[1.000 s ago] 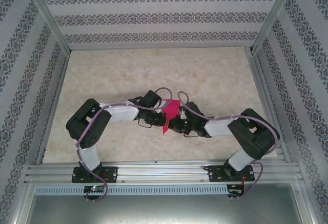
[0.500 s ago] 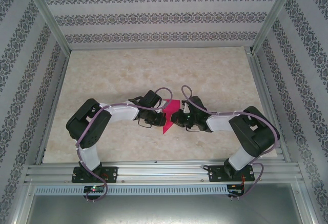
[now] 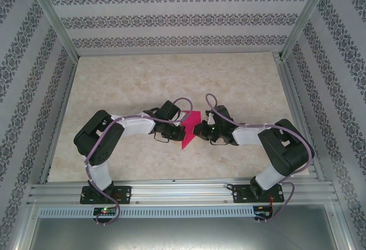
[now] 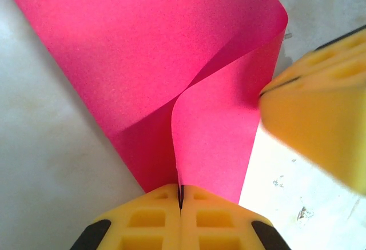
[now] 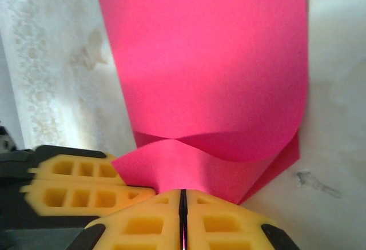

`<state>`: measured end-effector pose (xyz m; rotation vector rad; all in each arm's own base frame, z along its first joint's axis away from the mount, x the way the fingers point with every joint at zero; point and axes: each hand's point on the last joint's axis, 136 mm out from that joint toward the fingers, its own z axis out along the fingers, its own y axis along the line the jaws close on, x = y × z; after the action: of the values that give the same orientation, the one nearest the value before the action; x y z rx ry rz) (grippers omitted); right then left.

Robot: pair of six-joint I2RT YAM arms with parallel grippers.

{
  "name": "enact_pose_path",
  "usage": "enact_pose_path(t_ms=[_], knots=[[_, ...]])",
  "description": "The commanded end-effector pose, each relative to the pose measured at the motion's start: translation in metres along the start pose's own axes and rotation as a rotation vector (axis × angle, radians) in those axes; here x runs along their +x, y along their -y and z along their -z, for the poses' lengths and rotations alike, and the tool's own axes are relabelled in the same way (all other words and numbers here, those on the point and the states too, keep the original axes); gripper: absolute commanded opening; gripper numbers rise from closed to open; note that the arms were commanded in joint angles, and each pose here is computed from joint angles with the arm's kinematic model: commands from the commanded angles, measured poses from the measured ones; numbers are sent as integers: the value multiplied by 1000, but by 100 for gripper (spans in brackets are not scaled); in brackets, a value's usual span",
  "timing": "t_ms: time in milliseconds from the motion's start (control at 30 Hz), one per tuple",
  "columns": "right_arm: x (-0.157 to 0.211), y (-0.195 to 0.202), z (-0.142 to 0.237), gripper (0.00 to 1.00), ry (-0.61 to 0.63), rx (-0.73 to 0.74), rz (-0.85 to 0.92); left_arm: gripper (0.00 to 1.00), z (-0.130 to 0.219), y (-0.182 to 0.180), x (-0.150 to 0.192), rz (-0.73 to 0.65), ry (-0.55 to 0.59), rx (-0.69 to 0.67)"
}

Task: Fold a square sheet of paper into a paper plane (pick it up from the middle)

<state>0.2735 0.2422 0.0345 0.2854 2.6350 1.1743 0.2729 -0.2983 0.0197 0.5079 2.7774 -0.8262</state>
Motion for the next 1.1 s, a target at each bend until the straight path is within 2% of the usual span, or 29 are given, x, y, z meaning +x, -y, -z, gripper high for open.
enact_pose_path(t_ms=[0,200,467,833,1067], knots=[[-10,-13,7,11,0,-35,43,7,-5,-20,15,21,-64,-73],[-18,-3,0,11,-2,-22,17,7,-5,-20,15,23,-65,-72],[-9,39,-16,10,-35,106,-38,7,-4,-20,16,21,-67,-75],[-37,-5,12,11,20,-11,3,6,-3,-21,16,17,-73,-81],[-36,11,-1,10,-10,18,-35,6,-2,-20,16,17,-71,-80]])
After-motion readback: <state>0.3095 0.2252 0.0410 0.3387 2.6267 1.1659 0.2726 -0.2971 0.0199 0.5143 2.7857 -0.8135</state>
